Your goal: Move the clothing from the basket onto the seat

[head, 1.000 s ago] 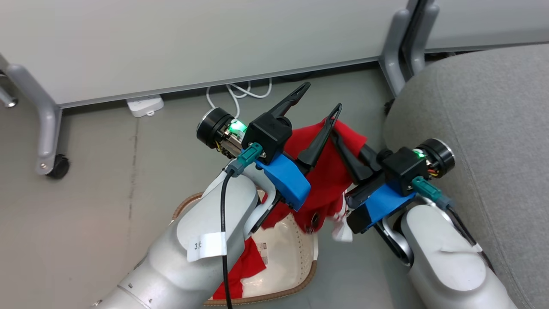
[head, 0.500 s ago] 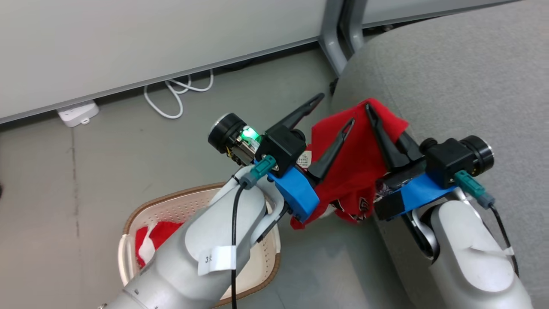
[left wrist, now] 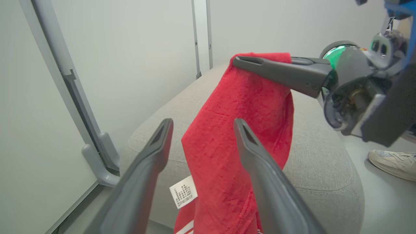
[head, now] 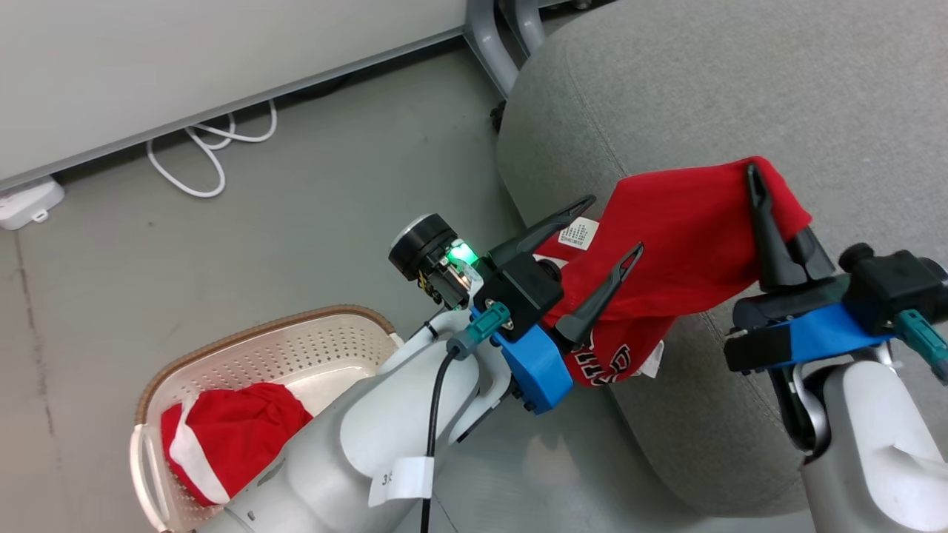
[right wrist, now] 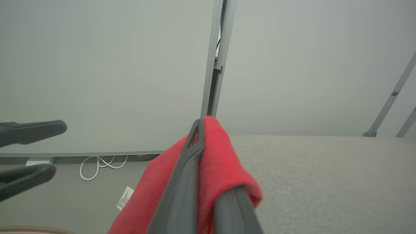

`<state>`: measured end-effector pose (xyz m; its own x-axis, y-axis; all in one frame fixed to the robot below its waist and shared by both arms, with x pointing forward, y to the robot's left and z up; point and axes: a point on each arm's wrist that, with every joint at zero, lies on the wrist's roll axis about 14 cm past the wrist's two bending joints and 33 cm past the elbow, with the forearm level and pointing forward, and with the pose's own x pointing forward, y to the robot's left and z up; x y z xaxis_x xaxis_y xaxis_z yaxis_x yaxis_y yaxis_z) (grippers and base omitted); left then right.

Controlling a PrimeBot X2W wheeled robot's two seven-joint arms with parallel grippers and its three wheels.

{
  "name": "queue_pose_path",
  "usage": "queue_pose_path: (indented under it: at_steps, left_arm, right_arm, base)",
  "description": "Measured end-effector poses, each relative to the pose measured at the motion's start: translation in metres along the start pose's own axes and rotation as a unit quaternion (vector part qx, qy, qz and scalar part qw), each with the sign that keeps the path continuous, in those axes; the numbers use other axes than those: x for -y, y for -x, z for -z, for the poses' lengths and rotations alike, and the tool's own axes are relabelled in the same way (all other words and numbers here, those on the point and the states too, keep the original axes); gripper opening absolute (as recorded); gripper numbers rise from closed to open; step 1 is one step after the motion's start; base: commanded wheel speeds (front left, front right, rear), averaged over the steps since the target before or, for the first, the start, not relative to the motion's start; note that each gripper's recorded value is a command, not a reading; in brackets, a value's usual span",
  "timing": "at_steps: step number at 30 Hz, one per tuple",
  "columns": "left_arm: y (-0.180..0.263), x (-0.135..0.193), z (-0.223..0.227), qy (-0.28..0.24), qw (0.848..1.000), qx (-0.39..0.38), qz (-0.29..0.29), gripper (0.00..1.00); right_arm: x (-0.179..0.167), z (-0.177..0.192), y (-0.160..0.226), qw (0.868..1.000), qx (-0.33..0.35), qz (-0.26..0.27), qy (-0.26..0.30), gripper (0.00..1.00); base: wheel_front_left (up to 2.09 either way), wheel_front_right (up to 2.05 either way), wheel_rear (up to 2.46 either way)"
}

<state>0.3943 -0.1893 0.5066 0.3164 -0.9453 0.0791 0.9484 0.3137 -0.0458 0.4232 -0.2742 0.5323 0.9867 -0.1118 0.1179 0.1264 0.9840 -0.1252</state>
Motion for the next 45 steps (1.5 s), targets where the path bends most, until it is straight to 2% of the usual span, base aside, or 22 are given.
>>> queue_pose_path:
  at_steps: [10, 24, 30, 34, 38, 45]
  left_arm:
    - [-0.008, 0.026, 0.025, 0.018, 0.998, -0.017, 0.05, 1.0]
    - [-0.01, 0.031, 0.026, 0.022, 0.998, -0.015, 0.058, 1.0]
    - [-0.012, 0.019, 0.026, 0.022, 0.999, -0.007, 0.048, 1.0]
    - [-0.013, 0.006, 0.032, 0.022, 0.999, -0.005, 0.039, 1.0]
    - [-0.014, -0.011, 0.043, 0.024, 0.999, -0.004, 0.028, 1.0]
    - [-0.016, -0.045, 0.069, 0.027, 1.0, -0.006, 0.007, 1.0]
  right_arm:
    - [0.046, 0.016, 0.026, 0.997, -0.029, 0.072, 0.014, 0.0]
    - [0.048, 0.016, 0.024, 0.996, -0.028, 0.078, 0.014, 0.0]
    - [0.056, -0.025, -0.013, 0.996, 0.034, 0.062, 0.051, 0.0]
    - [0.076, -0.065, -0.043, 0.99, 0.087, 0.067, 0.094, 0.0]
    - [0.106, -0.11, -0.07, 0.975, 0.142, 0.089, 0.145, 0.0]
    - [0.176, -0.174, -0.092, 0.939, 0.199, 0.161, 0.23, 0.0]
  base:
    - [0.0, 0.0, 0.0]
    - [0.0, 0.0, 0.0]
    - [0.0, 0.0, 0.0]
    - [0.0, 0.0, 0.0]
    - [0.0, 0.0, 0.0]
    - [0.0, 0.0, 0.0]
